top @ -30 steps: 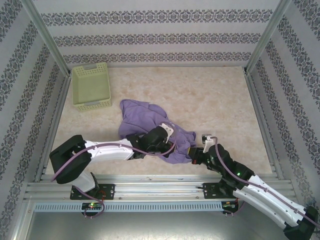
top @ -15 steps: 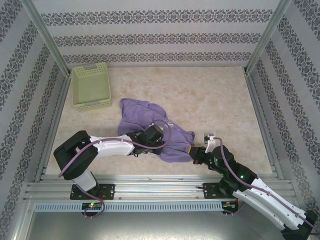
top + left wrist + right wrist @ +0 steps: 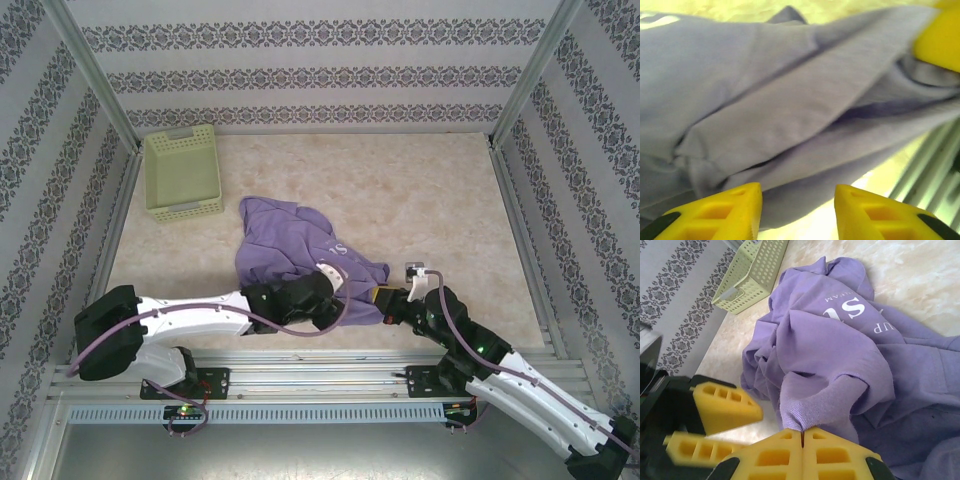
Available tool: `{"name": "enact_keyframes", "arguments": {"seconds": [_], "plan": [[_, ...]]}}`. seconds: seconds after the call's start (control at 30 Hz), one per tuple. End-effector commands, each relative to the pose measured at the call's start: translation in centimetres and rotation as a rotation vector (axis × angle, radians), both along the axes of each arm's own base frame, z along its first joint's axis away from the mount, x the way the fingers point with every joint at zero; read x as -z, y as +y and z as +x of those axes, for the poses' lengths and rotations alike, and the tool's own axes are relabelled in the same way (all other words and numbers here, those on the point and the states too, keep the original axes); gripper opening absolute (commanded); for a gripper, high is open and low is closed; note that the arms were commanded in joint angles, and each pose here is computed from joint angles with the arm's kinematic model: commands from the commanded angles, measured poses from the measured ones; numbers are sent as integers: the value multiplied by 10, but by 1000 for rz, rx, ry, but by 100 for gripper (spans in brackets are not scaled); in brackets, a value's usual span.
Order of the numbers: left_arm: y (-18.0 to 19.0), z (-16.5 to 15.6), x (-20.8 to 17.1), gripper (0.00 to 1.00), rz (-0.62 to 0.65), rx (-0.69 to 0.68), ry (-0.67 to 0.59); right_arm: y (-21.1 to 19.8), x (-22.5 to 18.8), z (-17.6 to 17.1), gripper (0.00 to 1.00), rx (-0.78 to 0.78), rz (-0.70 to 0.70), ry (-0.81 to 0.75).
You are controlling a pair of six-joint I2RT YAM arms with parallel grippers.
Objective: Fold the inside-out t-shirt
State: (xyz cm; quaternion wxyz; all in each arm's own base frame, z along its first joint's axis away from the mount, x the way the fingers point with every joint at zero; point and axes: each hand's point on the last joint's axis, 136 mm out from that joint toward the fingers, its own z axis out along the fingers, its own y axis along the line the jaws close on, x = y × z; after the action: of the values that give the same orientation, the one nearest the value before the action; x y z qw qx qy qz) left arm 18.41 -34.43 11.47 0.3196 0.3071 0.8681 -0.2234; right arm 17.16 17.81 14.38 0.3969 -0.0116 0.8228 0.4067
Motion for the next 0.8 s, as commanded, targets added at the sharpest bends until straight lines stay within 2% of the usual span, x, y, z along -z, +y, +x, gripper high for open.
{"name": "enact_keyframes", "arguments": {"seconds": [0.0, 0.17, 0.3, 0.47, 0.63, 0.77], "plan": [[-12, 14, -8, 47, 30, 1, -86, 9, -28, 0, 0, -42, 46, -70], [-15, 38, -4, 49, 43, -107, -92, 18, -27, -5, 0, -98, 40, -70], [-34, 38, -14, 51, -64, -54, -62, 20, -18, -6, 0, -108, 6, -58], [-38, 47, 1, 52, -12, -76, -40, 23, -20, -7, 0, -119, 11, -69], [-19, 68, 16, 37, 17, -178, -7, 18, -13, -5, 0, -94, -21, -55], [1, 82, 19, 18, 36, -244, -11, 12, -7, -3, 0, -61, -43, -43]]}}
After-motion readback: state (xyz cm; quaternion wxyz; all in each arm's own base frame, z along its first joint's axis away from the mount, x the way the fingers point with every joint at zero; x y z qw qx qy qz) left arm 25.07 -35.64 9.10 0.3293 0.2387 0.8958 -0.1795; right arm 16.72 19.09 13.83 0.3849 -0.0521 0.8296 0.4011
